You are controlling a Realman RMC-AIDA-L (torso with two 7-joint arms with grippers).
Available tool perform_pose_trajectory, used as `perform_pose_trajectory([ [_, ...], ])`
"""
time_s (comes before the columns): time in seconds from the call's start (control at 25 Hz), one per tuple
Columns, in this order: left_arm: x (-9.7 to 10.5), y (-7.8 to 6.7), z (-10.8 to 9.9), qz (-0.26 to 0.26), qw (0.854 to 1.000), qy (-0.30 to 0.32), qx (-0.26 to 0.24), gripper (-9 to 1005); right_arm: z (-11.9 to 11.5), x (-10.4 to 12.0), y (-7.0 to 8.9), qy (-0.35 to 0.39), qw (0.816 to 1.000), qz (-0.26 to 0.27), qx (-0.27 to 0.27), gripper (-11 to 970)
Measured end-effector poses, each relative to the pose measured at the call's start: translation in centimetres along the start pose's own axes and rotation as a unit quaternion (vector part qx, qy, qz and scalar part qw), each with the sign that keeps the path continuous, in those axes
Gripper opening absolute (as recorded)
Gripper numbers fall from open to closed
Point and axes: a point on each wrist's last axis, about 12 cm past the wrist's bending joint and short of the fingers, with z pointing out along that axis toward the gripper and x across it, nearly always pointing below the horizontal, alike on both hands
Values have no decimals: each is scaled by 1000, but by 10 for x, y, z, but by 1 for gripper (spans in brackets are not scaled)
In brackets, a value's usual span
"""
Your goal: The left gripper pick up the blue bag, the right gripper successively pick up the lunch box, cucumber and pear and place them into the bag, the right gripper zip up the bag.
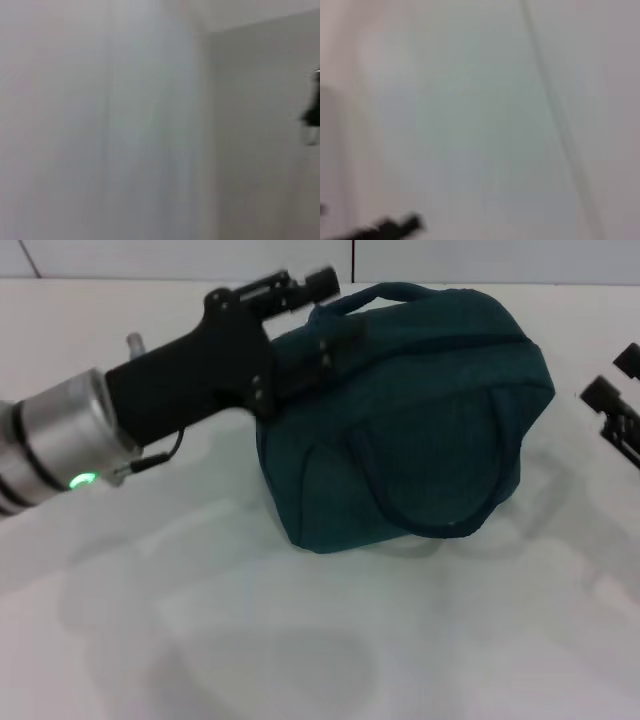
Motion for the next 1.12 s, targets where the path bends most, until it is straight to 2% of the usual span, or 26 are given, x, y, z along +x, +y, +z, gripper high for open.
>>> perform_pose_trajectory([
  [0.2,1,-15,-12,-6,997,20,72,484,6,-13,12,8,990,26,-136,592],
  [0.28,7,-20,-16,-13,996,30,83,483,12,-15,13,19,985,31,-167,588],
  [0.64,27,-37,-26,-24,998,27,52,474,36,-16,19,47,966,21,-253,585],
  [0.88,37,-44,-28,-9,999,25,36,474,39,-18,14,43,969,12,-243,584],
  [1.12,38,-43,-30,-9,1000,15,20,474,38,-17,14,41,971,12,-236,585],
])
